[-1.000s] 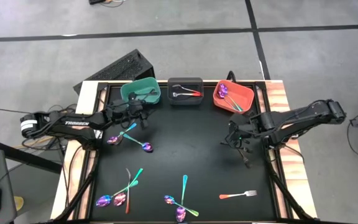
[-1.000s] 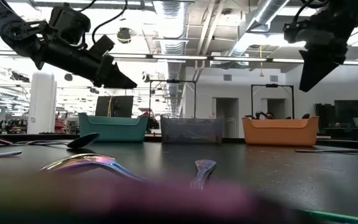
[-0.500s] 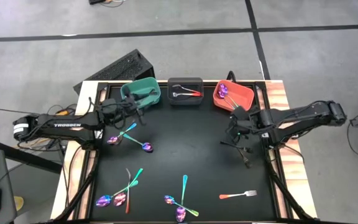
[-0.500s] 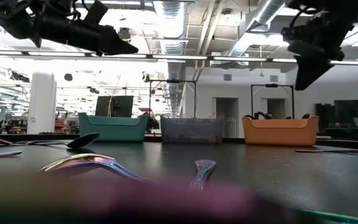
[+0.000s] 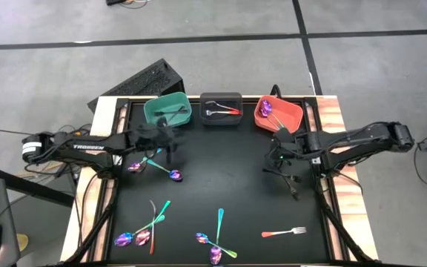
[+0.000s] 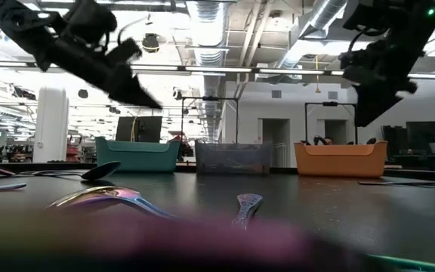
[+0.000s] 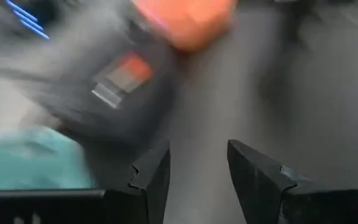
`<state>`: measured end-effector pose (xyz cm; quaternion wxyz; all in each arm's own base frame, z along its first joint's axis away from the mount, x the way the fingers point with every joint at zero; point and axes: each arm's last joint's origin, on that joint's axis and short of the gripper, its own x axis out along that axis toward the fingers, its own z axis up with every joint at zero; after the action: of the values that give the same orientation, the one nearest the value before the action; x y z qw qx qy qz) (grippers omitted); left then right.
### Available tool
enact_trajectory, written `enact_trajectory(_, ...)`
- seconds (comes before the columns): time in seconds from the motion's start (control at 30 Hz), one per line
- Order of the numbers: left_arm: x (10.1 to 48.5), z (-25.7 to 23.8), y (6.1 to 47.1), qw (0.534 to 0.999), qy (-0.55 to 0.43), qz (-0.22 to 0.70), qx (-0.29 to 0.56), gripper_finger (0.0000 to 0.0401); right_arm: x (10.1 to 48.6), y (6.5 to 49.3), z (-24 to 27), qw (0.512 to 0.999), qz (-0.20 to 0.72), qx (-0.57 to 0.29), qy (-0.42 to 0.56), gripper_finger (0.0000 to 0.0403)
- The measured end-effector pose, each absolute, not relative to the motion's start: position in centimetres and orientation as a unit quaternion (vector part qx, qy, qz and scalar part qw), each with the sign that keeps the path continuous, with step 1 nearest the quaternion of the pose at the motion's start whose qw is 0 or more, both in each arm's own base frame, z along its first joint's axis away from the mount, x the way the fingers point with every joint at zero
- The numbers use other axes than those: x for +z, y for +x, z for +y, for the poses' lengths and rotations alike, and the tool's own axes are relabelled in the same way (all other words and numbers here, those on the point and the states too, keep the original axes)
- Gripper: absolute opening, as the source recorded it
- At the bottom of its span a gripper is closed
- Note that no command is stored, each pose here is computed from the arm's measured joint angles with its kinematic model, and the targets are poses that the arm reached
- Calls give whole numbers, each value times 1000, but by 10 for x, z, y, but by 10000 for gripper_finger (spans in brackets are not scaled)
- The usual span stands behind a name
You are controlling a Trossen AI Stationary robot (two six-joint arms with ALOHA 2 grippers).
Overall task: Sort silverware by color (type)
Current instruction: Put the blue spoon into the orange bin
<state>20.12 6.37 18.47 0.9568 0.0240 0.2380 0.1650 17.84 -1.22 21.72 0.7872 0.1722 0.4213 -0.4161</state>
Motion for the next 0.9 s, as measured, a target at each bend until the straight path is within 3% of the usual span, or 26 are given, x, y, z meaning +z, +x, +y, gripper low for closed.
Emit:
enact_trajectory(0.2,154,33,193,915,-67,390,73,148,211,192,-10,831,362,-382,180,123)
enact_trajectory(0.4,147,3,186,887,-103,448,41,148,212,198,-4,852,332,-359,190,123)
enact_trajectory(0.73,136,-3,169,838,-58,519,162,148,216,202,10,873,310,-325,191,123)
enact_trajectory(0.9,134,-3,166,829,-45,536,156,148,216,202,9,872,308,-330,191,123)
